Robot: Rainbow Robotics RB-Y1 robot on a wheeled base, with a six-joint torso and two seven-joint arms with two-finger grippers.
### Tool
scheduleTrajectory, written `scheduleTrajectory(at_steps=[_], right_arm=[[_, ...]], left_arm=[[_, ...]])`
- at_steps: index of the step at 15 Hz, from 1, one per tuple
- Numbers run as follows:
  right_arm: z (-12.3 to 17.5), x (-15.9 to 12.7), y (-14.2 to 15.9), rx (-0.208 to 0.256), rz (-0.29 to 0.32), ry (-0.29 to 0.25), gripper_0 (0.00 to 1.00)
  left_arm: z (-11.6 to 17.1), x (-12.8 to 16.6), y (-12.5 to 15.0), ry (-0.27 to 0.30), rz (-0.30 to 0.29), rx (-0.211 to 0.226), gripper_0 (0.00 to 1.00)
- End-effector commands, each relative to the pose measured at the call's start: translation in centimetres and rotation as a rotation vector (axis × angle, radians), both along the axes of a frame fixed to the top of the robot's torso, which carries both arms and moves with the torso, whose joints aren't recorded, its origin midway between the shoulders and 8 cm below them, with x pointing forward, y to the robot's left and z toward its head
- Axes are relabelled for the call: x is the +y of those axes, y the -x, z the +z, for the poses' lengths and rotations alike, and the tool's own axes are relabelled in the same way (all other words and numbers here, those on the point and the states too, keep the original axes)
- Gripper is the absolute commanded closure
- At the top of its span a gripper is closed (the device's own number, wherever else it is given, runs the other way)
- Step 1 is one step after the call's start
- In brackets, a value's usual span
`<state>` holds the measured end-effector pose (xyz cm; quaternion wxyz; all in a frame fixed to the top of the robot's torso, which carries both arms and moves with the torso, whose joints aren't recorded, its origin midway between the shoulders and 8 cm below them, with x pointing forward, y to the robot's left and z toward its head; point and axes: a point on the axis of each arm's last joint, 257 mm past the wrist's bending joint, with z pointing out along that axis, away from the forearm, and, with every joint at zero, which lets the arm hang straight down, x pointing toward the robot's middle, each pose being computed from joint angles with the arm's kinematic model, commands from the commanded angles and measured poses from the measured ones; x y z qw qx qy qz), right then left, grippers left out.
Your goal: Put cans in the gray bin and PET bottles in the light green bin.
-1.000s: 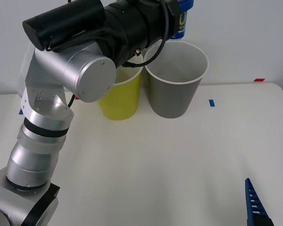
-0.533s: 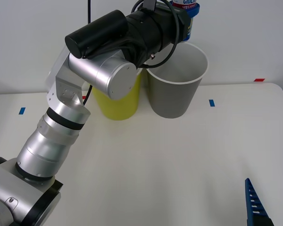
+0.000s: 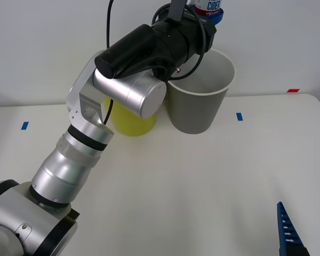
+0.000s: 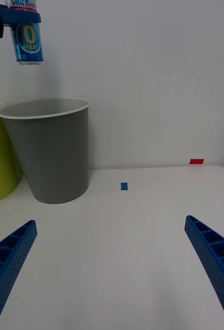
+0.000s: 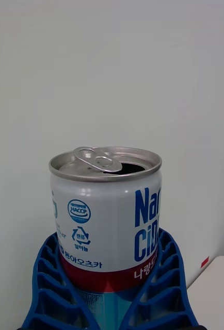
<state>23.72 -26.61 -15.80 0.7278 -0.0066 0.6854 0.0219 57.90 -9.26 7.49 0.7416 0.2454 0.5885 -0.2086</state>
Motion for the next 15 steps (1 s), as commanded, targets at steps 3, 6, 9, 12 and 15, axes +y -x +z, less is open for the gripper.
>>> scheduleTrajectory(at_steps=[3, 6, 9, 12, 15], right_arm=[[0.0, 0.0, 0.0, 0.0, 0.0, 0.0, 0.0], [0.0, 0.0, 0.0, 0.0, 0.0, 0.0, 0.0], [0.0, 0.0, 0.0, 0.0, 0.0, 0.0, 0.0], [0.0, 0.0, 0.0, 0.0, 0.0, 0.0, 0.0], [0.0, 0.0, 0.0, 0.0, 0.0, 0.0, 0.0]], left_arm=[[-0.4, -0.6, 0.2, -0.025, 0.003, -0.018, 1.0], [-1.2, -0.8, -1.1, 0.008, 0.005, -0.043, 1.0], [-1.3, -1.0, -1.0, 0.015, -0.001, -0.036, 1.0], [-1.6, -1.4, -0.8, 0.021, -0.013, -0.026, 1.0], [-1.6, -1.2, -0.9, 0.02, -0.011, -0.025, 1.0]])
